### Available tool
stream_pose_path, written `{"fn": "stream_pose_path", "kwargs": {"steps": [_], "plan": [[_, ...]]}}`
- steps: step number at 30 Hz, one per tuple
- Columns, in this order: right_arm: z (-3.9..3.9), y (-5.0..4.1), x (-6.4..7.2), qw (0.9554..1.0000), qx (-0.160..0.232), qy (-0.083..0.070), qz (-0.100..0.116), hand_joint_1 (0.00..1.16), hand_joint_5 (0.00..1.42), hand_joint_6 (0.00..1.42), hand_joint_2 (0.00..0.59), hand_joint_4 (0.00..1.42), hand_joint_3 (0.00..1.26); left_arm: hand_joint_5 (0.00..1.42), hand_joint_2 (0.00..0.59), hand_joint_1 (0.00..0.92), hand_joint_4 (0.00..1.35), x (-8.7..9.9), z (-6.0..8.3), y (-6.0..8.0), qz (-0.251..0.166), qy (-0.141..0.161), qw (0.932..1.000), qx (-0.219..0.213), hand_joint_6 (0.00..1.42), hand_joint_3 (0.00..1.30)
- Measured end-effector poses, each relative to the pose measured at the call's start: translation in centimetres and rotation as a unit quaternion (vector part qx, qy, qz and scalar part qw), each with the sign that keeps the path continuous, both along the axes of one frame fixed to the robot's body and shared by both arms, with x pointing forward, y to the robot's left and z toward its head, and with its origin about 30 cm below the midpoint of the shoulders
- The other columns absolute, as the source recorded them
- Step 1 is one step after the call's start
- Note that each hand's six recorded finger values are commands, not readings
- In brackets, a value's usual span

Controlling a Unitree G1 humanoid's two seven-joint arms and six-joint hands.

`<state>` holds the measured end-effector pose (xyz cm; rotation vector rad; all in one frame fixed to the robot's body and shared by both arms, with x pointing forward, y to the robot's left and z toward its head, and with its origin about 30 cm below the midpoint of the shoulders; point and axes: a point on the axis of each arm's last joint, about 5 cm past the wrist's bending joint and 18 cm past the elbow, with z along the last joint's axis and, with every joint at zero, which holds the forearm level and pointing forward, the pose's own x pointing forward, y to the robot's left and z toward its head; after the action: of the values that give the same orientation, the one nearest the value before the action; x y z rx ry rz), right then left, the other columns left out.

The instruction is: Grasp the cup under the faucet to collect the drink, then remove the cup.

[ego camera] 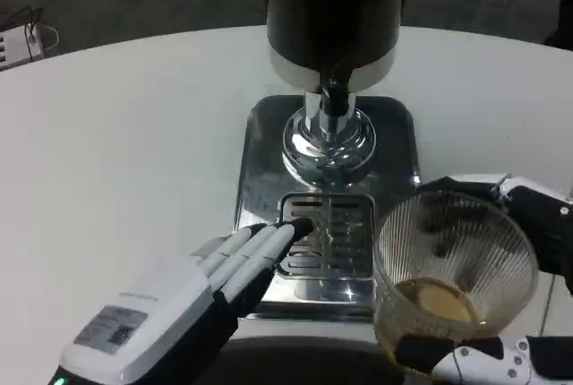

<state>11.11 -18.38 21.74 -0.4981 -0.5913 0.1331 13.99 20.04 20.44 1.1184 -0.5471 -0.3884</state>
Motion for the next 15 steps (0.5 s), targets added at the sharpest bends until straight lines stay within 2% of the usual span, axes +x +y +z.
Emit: {"fn": "stream_pose_path", "kwargs": {"steps": [15], "plan": [[0.06,0.36,-0.44,0.9999,0.002,0.001,0.011,0.92,1.42,1.42,0.180,1.22,1.04,0.00,0.052,0.000,0.00,-0.34,0.00,0.59,0.017,0.003,0.9998,0.006,0.03,0.00]]}}
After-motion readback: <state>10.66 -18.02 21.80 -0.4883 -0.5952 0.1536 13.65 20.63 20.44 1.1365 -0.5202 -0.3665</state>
